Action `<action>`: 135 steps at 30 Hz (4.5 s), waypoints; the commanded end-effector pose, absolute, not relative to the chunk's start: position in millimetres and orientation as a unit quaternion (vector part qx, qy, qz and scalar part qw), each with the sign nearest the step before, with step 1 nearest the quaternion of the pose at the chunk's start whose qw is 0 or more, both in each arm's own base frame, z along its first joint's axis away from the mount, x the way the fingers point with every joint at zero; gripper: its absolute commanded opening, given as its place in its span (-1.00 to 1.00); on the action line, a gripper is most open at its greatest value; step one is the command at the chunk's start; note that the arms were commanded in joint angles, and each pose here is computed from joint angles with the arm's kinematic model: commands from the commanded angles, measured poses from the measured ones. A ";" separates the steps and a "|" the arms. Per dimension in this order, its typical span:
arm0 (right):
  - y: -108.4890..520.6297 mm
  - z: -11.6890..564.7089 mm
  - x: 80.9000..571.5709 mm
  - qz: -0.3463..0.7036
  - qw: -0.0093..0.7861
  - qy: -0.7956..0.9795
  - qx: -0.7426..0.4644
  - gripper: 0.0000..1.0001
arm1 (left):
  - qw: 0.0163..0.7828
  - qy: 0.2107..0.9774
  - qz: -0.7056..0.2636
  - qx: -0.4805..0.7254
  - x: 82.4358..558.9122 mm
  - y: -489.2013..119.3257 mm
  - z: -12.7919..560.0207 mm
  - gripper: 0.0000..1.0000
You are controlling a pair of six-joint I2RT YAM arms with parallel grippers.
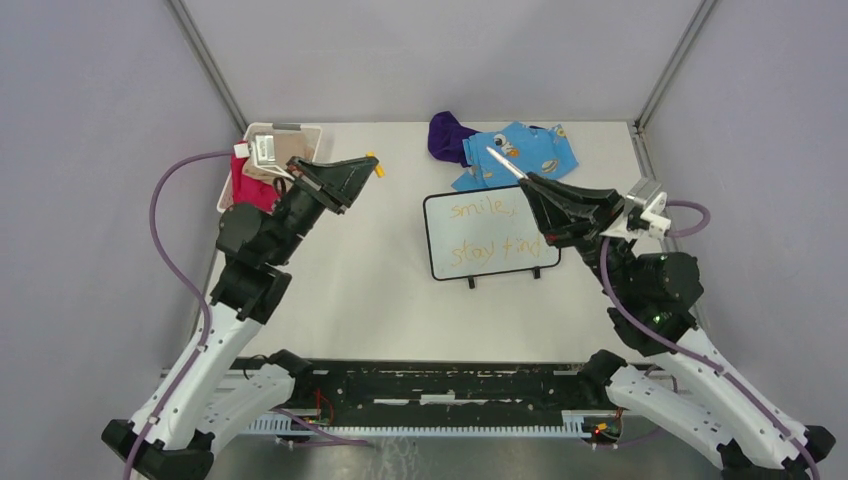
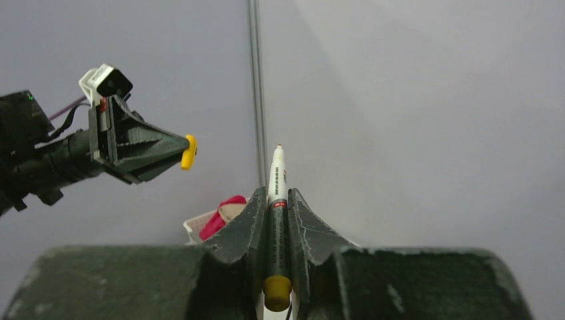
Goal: Write a sentence on the whiteboard
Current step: Close the whiteboard marker at the center of the board.
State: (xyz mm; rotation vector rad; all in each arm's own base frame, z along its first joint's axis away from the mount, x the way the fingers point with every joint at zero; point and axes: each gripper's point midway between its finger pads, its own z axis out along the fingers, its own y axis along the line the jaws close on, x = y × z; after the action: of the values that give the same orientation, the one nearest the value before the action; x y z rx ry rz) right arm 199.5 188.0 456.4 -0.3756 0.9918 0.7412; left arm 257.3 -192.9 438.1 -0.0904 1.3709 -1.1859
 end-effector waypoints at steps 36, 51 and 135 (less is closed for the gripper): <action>180.6 463.1 187.2 0.224 0.863 0.436 -0.125 -1.00 | 0.609 0.347 -0.713 0.011 260.9 -224.6 576.7 -0.96; 237.1 503.4 161.9 0.273 0.884 0.348 -0.153 -1.00 | 0.605 0.328 -0.725 -0.001 249.4 -214.6 582.5 -0.96; 269.5 527.4 143.8 0.291 0.899 0.314 -0.094 -1.00 | 0.504 0.358 -0.786 0.017 199.8 -250.5 570.3 -0.96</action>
State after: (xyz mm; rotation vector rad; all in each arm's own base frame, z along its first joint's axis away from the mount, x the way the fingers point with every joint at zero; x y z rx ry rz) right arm 145.4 285.2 506.2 -0.2738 0.6735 0.5744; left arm 216.5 -258.5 555.3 -0.0222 0.9328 -1.9260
